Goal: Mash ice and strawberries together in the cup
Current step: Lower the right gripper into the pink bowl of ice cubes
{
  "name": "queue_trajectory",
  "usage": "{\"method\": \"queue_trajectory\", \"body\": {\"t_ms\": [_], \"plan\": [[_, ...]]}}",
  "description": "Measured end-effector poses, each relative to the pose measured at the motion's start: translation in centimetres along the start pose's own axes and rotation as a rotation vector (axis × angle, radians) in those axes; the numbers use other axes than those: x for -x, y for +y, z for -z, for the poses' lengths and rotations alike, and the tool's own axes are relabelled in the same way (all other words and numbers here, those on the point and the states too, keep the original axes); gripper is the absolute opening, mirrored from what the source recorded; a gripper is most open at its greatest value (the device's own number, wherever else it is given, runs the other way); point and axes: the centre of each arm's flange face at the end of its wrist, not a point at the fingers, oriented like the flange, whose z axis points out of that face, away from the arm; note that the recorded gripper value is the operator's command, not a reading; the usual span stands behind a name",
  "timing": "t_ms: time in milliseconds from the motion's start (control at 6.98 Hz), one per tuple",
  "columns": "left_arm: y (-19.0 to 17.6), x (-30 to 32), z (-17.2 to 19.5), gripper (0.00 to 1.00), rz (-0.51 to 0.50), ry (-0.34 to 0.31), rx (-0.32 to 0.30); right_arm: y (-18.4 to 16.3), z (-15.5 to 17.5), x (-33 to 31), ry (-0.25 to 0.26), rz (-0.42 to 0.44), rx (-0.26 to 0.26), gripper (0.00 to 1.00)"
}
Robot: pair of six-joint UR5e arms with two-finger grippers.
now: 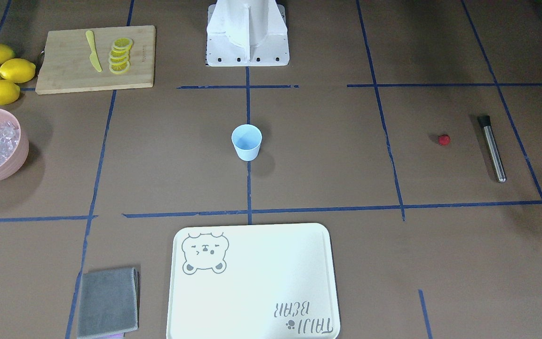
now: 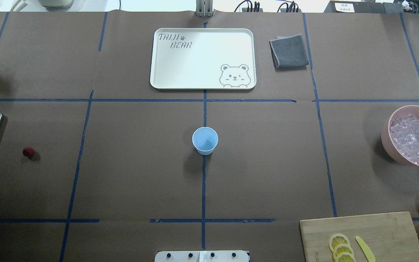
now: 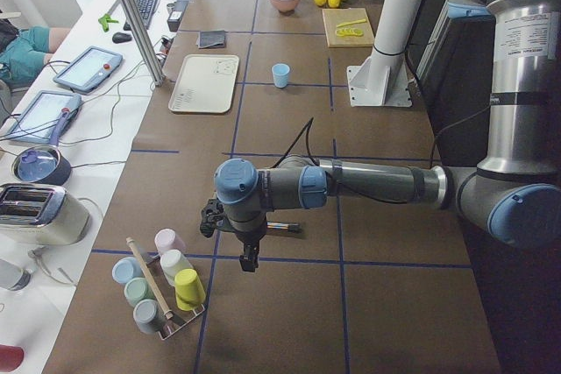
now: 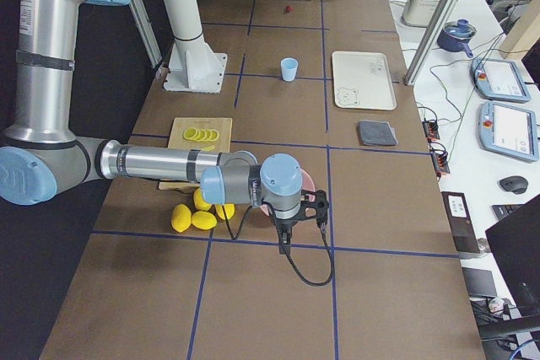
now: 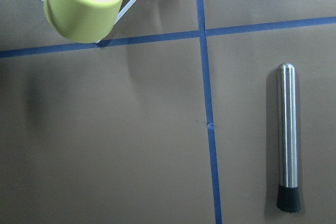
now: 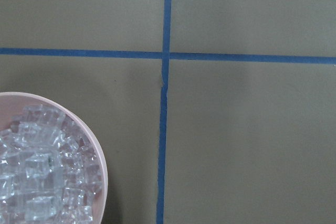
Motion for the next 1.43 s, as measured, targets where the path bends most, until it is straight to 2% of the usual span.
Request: {"method": "queue_trajectory", "body": {"t_ms": [287,430,860,1146,1433], "plan": [[-0.1,-0.1,0.0,1.00,-0.003,0.000,-0.001,-0.9,1.1,3.4,-0.029,0.065,-0.055,1.00],[-0.1,-0.1,0.0,1.00,-0.005,0.000,-0.002,-1.3,1.5,5.8,-0.058,0.105,-0.066,0.99],[-0.2,-0.2,0.0,1.00,-0.008,0.000,-0.004,-3.1,-1.0,13.7,-0.110,0.270,-0.046,1.00],[-0.2,-0.3,0.1,1.00,-0.010,-0.001,-0.005,-2.9,-3.7,16.3,-0.070,0.271,-0.019,0.98],[-0.2,-0.3,0.0,1.00,-0.009,0.000,-0.004,-2.3,-6.2,18.5,-0.038,0.290,0.015,0.89]]}}
